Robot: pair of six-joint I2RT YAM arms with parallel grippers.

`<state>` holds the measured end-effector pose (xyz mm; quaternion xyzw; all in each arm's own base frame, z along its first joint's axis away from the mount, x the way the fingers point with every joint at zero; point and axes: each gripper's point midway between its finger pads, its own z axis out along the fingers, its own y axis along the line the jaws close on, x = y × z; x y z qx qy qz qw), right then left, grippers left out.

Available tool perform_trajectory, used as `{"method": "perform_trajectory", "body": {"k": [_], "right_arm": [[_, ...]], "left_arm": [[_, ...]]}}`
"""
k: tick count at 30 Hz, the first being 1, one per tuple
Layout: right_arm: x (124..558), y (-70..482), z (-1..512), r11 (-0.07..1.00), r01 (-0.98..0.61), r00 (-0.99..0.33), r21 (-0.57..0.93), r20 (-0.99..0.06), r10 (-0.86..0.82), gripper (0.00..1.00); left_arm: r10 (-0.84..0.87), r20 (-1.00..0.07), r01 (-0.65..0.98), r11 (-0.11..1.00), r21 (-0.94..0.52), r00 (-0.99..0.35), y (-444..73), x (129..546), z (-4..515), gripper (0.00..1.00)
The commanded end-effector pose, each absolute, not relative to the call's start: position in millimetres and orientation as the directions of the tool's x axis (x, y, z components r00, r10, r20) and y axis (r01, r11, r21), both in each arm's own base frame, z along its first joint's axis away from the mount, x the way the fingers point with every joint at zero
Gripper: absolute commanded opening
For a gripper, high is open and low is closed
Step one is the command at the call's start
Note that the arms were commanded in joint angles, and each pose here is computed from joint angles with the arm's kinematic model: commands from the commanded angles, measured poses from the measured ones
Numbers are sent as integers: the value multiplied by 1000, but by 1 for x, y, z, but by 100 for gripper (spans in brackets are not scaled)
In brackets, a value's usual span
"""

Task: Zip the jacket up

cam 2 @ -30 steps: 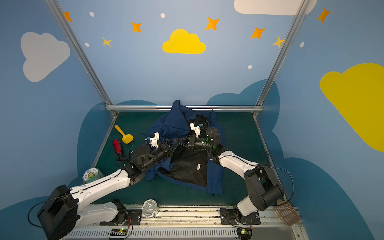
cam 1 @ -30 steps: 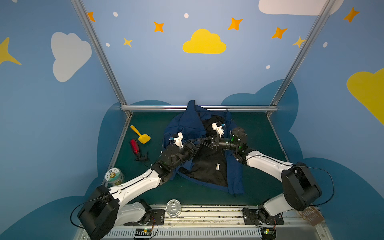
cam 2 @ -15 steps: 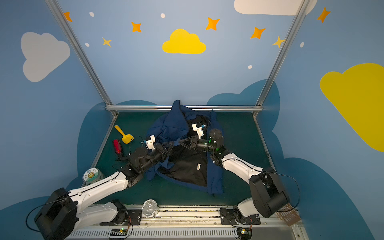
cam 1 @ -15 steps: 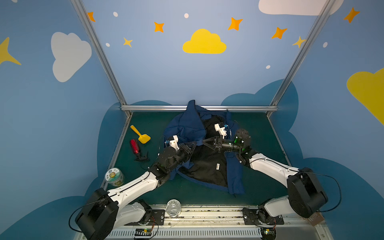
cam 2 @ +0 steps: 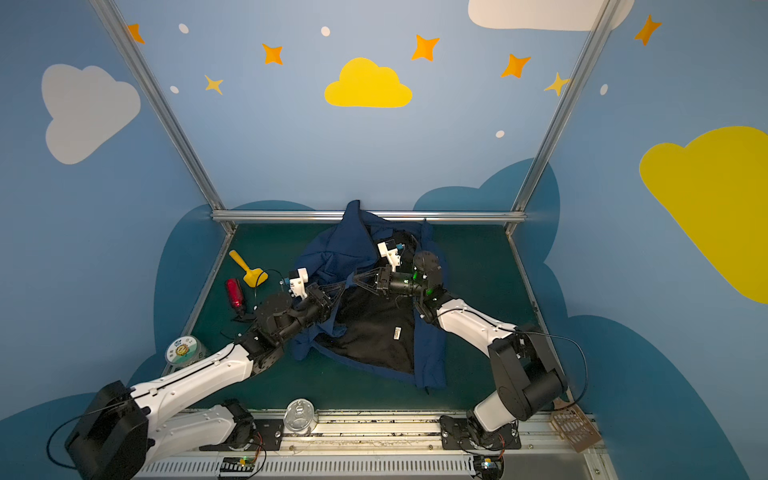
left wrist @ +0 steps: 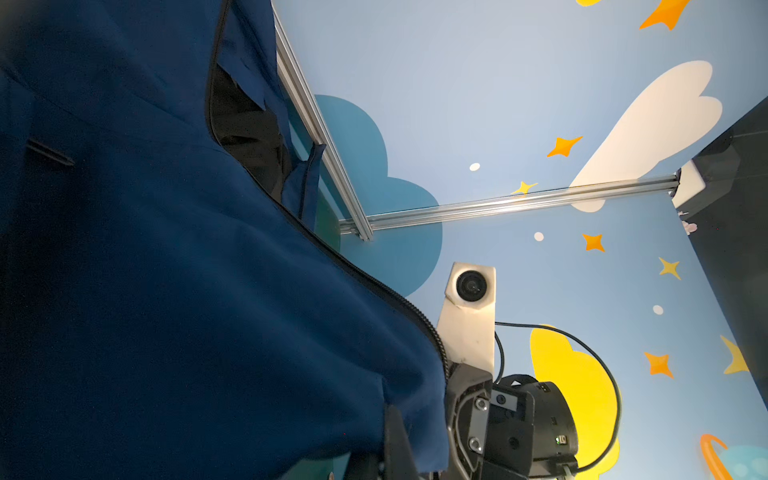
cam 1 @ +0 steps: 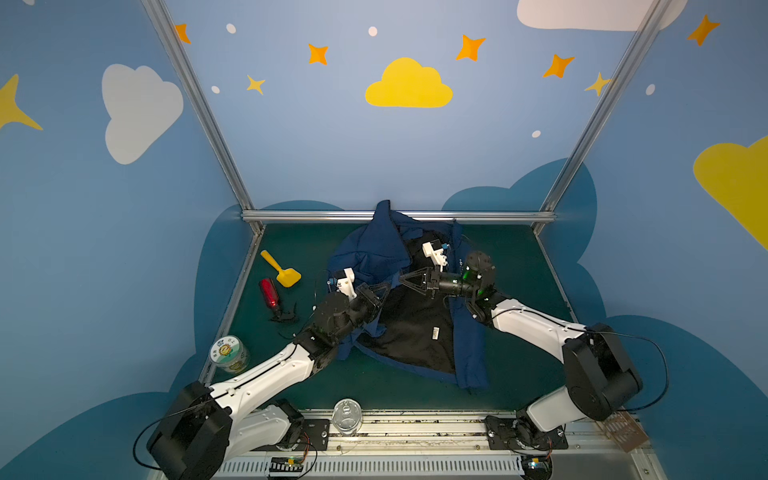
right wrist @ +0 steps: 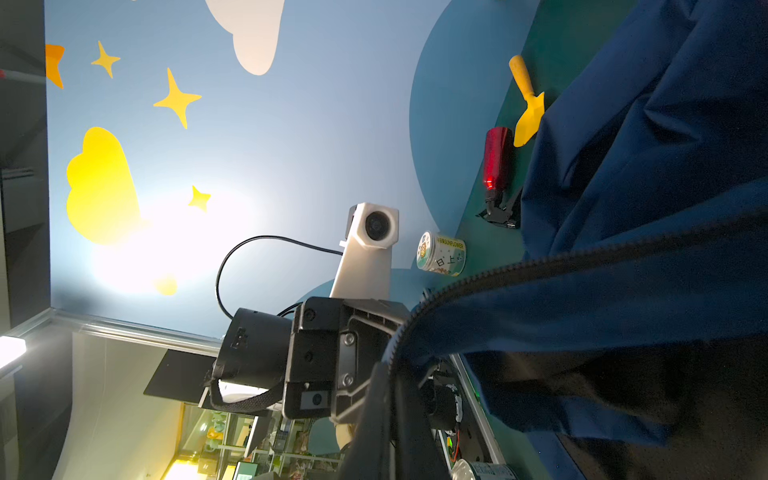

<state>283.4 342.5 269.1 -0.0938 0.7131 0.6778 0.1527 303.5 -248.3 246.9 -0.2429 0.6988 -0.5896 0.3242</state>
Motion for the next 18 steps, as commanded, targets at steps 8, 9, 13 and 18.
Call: {"method": "perform_trajectory", "body": {"k": [8,9,13,18], "right_arm": [[275,358,272,28,-364,-931,931,-365,27,0],[275,359,271,28,-362,-932,932,-362,22,0],[274,362,268,34,-364,-931,931,-364,12,0],[271,363,259,53,-337,-941,940,-337,2,0]], "left_arm": [[-685,-206,138,154,-979,-699,-260,303,278,5],[-682,-207,140,152,-978,-702,-261,303,279,6],[-683,-208,141,154,-978,-700,-261,304,279,12],[-696,-203,135,153,-979,-689,-258,304,278,18]]}}
